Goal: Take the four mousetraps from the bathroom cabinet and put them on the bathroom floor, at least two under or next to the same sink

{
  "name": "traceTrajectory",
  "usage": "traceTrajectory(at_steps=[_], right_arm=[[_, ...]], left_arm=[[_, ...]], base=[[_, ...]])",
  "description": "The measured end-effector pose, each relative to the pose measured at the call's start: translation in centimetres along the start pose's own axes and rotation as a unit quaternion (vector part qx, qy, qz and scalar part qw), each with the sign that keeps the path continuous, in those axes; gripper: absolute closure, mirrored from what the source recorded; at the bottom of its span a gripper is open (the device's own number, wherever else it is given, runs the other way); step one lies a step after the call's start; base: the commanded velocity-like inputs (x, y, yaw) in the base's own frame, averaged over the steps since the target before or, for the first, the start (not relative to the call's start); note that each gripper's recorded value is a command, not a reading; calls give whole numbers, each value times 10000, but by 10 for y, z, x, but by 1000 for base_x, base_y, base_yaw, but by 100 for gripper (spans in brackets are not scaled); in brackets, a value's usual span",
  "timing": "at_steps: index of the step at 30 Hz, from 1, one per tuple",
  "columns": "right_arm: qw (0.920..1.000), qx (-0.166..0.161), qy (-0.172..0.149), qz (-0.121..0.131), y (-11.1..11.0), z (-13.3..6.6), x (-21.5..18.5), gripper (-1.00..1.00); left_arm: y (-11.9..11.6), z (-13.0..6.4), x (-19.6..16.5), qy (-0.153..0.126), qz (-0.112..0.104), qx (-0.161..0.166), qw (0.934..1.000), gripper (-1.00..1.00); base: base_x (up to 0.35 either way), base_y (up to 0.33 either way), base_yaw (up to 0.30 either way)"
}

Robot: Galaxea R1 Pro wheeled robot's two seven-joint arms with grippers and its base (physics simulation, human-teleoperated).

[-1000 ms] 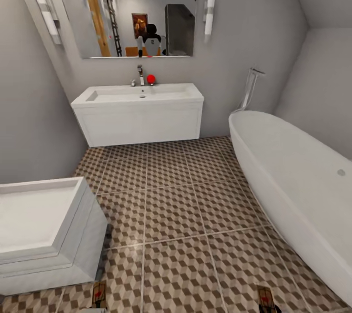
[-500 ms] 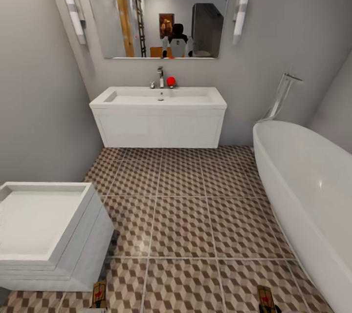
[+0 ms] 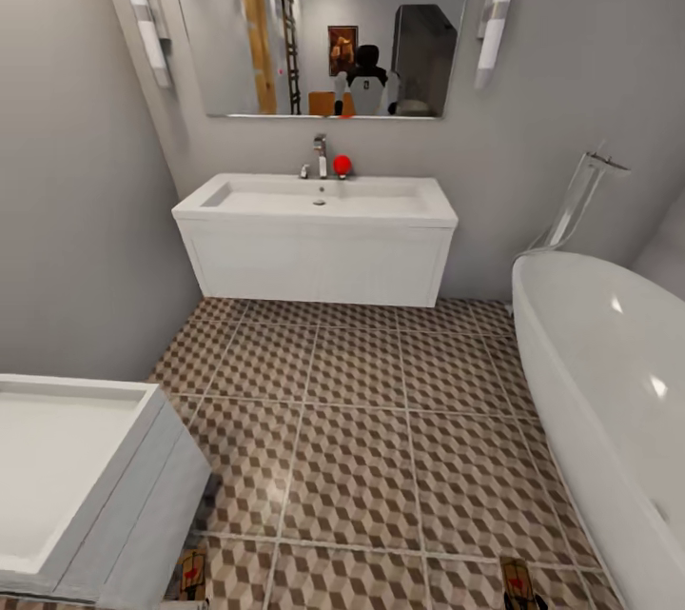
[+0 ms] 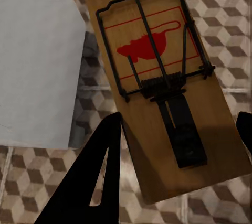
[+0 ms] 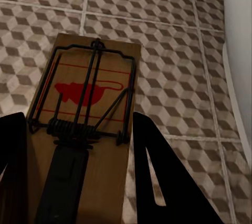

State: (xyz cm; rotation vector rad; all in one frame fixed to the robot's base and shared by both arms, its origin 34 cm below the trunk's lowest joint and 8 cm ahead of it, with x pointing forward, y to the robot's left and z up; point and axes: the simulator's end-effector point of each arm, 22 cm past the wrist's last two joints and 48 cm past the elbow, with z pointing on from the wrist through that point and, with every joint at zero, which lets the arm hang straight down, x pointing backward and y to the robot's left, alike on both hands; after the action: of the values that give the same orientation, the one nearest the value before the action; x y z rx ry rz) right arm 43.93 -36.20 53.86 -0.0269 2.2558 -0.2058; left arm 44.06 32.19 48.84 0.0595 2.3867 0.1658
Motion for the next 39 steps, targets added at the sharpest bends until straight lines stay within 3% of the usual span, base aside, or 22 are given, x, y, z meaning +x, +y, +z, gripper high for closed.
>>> traceTrajectory(at_steps=[9, 39], right_arm=[[10000, 1, -7, 2, 0, 0, -1, 100], [10000, -1, -4, 4, 0, 0, 0, 100]], left_arm=[[0, 0, -1, -8, -2, 0, 10000, 100], [0, 0, -1, -11, -3, -1, 10000, 100]], base=[[326, -119, -102], [326, -2, -3]])
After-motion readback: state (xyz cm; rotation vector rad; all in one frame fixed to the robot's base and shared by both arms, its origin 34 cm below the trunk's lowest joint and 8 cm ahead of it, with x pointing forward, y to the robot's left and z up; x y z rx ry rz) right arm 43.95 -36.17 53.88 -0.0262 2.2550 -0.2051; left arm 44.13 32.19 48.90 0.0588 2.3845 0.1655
